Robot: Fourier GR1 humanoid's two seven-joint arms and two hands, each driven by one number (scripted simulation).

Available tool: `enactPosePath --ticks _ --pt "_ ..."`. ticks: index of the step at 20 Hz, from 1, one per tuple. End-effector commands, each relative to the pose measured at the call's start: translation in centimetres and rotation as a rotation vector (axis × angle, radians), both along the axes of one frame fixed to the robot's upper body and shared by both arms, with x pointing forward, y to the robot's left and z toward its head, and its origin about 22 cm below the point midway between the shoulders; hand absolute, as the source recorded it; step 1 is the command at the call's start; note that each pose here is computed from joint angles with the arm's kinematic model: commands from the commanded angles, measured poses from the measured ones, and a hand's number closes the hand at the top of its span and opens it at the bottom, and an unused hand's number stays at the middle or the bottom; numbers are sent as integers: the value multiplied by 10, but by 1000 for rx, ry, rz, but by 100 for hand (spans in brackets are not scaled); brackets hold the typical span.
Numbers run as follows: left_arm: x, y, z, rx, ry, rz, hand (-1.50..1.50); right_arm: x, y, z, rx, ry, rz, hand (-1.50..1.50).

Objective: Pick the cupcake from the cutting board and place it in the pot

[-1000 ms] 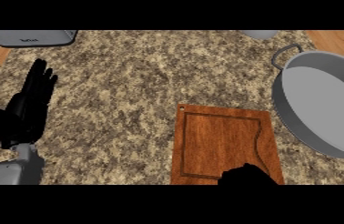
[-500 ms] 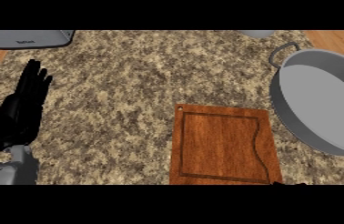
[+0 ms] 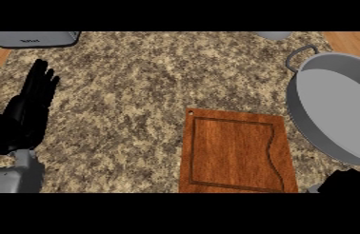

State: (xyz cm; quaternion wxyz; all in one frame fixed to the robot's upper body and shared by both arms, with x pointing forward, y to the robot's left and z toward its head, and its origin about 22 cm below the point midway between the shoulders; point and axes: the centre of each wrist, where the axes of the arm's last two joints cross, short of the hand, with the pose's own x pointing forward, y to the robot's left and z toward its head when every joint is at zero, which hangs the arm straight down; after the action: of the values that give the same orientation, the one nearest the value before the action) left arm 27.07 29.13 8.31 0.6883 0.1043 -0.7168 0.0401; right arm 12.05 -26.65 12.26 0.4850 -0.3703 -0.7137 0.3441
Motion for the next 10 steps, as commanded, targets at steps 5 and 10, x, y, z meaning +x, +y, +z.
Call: enactPosePath --ticks 5,10 --pt "-3 4 -16 -8 10 0 0 3 -41 41 248 -50 -8 150" --pt "14 -7 4 -4 0 -22 0 37 -104 52 354 -6 -54 150"
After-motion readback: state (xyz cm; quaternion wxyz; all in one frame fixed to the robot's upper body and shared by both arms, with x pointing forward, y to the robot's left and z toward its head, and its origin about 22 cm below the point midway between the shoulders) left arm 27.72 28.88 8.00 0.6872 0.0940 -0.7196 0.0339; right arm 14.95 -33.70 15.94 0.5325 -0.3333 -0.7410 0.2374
